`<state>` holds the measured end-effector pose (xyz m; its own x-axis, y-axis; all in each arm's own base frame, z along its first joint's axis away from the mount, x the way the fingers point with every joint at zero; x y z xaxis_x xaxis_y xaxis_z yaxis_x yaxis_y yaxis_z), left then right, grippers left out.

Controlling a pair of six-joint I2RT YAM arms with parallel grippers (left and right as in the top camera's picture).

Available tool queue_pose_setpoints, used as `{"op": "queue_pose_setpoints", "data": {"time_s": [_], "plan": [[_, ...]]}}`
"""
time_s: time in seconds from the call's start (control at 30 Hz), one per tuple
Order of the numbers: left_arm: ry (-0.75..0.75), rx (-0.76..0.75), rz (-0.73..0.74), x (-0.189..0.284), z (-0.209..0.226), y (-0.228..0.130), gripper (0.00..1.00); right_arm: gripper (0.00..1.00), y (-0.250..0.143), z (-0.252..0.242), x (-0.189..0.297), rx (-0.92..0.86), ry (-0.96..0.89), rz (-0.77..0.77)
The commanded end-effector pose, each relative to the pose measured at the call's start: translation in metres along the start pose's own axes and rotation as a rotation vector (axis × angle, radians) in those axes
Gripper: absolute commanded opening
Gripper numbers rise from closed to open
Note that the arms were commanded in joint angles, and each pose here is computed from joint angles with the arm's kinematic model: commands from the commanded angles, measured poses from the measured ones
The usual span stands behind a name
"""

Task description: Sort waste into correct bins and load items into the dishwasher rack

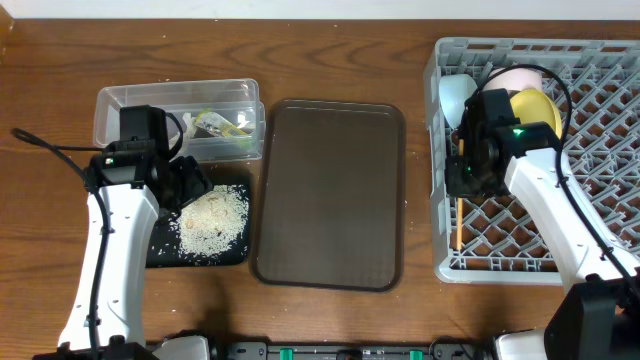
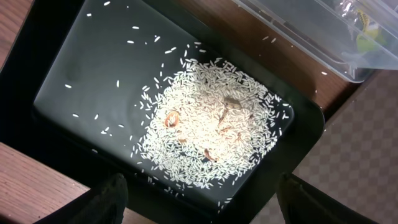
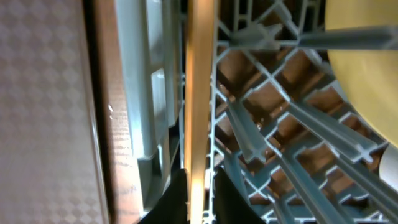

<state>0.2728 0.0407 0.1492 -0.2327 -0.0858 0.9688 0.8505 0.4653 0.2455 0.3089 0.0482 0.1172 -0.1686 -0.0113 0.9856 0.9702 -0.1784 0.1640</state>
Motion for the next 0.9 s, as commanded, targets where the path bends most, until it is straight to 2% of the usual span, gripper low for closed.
{"op": "queue_pose_setpoints", "data": {"time_s": [0.0, 0.17, 0.27, 0.37, 0.4, 0.5, 0.63, 0.87], "plan": [[0.003, 0.01, -0.006, 0.002, 0.002, 0.0, 0.79, 0.2, 0.006, 0.002, 0.001, 0.001, 0.015, -0.021], [-0.004, -0.023, -0.01, 0.002, -0.003, -0.001, 0.79, 0.28, 0.018, 0.012, 0.013, -0.012, 0.088, -0.079], [-0.083, -0.155, -0.019, 0.003, -0.025, -0.002, 0.79, 0.31, 0.032, 0.014, 0.03, -0.033, 0.132, -0.158], [-0.159, -0.318, -0.054, 0.006, -0.052, -0.002, 0.79, 0.79, 0.047, 0.023, 0.052, -0.025, 0.241, -0.256], [-0.171, -0.369, -0.068, 0.007, -0.059, -0.003, 0.79, 0.84, 0.051, 0.026, 0.058, -0.004, 0.272, -0.284], [-0.191, -0.516, -0.078, 0.009, -0.077, -0.012, 0.79, 0.89, 0.058, 0.027, 0.072, 0.026, 0.325, -0.34], [-0.176, -0.57, 0.003, 0.009, -0.077, -0.035, 0.79, 0.99, 0.044, 0.011, 0.066, -0.014, 0.293, -0.264], [-0.132, -0.575, 0.134, 0.015, -0.055, -0.064, 0.79, 0.99, 0.009, -0.008, 0.074, -0.081, 0.219, -0.177]]}}
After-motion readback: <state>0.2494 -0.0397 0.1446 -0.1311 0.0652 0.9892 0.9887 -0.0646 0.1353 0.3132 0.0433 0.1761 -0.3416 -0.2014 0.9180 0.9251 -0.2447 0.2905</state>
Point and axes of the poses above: each gripper's point midway between its finger pads, its own x axis back along the fingers, its own z axis along the line the jaws close on, y = z × x, the point moved 2 cm from there along x, back along the fingers, and after that the axes turned 8 degrees about -x, right-handed, at the moved point
